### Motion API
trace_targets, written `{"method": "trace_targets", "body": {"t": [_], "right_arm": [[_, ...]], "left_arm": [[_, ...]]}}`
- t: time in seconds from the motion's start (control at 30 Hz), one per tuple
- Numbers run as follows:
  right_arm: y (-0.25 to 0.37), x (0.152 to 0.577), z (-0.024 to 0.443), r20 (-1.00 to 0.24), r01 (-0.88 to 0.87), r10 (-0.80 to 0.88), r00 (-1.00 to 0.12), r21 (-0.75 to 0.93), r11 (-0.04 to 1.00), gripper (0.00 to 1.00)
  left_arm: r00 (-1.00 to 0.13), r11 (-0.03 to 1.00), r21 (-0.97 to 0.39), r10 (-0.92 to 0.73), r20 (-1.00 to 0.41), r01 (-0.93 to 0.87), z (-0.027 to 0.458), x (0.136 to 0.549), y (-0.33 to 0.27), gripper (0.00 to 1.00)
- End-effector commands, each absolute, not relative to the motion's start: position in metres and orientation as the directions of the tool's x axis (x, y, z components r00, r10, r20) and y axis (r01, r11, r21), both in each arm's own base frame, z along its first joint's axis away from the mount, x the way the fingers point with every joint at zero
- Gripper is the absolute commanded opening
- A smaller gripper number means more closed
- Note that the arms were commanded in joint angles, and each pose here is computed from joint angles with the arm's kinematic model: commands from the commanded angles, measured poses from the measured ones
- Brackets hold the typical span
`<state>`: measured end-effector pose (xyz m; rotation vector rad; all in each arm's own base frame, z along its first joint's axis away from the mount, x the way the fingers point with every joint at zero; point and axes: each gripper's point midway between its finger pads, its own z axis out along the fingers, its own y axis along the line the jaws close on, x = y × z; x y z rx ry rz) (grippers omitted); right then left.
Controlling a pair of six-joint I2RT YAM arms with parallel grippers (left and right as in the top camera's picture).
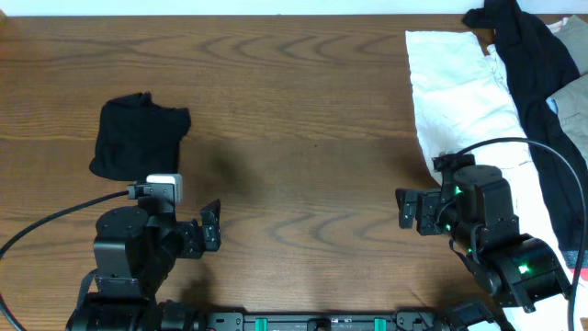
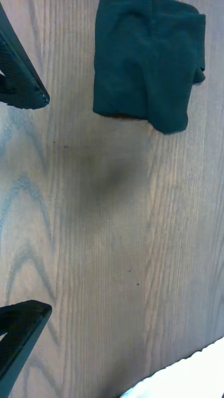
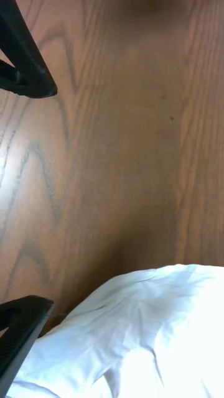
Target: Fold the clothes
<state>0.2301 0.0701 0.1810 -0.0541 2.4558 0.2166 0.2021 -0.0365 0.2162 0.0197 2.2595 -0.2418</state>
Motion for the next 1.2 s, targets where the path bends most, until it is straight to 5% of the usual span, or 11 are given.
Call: {"method": "trace_targets", "body": {"t": [0.0, 0.3, 0.47, 1.17], "right_arm": [[0.065, 0.225, 0.175, -0.607, -0.073, 0.016, -0.795, 0.121, 0.99, 0.99], [0.067, 0.243, 0.194, -0.707, -0.227, -0.172, -0.685, -0.018, 0.974, 0.99], [0.048, 0.244, 0.206, -0.753, -0.167, -0.131, -0.645, -0.029, 0.986, 0.99], [-0.007, 0.237, 0.205, -0.997, 0.048, -0.037, -0.064, -0.04, 0.998, 0.99]], "left_arm": [[-0.652, 0.983, -0.164, -0.07, -0.755, 0.085, 0.213, 0.202, -0.035, 0.98], [-0.652, 0.983, -0.164, -0.07, -0.755, 0.085, 0.213, 0.202, -0.035, 0.98], [-0.652, 0.983, -0.164, -0.07, -0.755, 0.085, 0.213, 0.202, -0.035, 0.98], [-0.652, 0.983, -0.164, -0.07, -0.755, 0.085, 0.213, 0.202, -0.035, 0.98]]}}
